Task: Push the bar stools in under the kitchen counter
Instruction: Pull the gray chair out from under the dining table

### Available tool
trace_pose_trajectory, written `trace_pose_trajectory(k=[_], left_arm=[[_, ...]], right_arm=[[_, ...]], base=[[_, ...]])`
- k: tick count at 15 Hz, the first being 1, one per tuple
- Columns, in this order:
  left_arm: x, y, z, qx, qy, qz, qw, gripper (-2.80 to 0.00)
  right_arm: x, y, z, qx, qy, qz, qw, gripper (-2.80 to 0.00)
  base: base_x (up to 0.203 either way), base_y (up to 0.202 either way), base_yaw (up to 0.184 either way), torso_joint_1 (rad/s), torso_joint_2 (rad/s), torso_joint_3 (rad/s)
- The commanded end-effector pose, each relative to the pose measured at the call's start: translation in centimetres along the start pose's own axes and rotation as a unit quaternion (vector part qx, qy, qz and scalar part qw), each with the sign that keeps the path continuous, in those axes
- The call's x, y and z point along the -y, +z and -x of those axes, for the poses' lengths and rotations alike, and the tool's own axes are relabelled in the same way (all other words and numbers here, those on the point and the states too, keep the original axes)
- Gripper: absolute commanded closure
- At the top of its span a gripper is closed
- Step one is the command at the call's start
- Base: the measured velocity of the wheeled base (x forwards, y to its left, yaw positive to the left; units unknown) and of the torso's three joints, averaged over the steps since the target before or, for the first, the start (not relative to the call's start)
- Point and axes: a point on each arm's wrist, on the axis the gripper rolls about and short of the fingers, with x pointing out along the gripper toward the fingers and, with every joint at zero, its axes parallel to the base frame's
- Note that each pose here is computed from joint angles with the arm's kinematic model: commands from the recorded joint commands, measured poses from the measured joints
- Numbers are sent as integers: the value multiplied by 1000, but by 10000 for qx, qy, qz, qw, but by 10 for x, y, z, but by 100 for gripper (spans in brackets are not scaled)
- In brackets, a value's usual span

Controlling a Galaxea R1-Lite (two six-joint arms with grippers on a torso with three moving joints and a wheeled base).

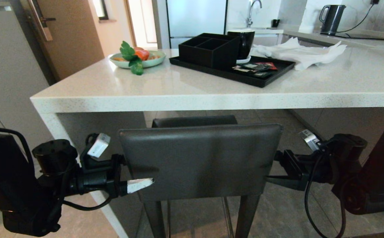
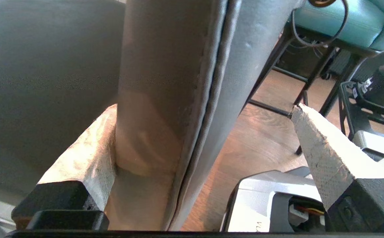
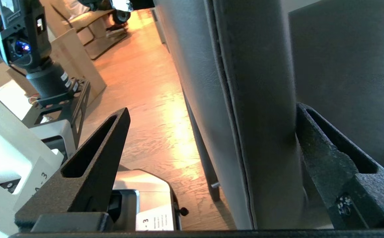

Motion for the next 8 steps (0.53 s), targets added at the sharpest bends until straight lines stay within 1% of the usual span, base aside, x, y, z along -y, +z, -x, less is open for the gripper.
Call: trace_pose_trajectory(k=[1, 4, 8], left_arm=[[1, 0, 0, 7, -45, -21, 10000, -280], [4, 2, 1, 11, -53, -33, 10000, -280], [11, 1, 3, -13, -51, 23, 10000, -280]], right_arm=[[1, -3, -8, -13, 149, 3, 9999, -280], [-7, -4, -20, -45, 352, -42, 9994, -280], [-14, -3, -17, -56, 330, -94, 9994, -280]], base=[[0, 0, 0, 0, 0, 0], [0, 0, 0, 0, 0, 0], [0, 0, 0, 0, 0, 0]])
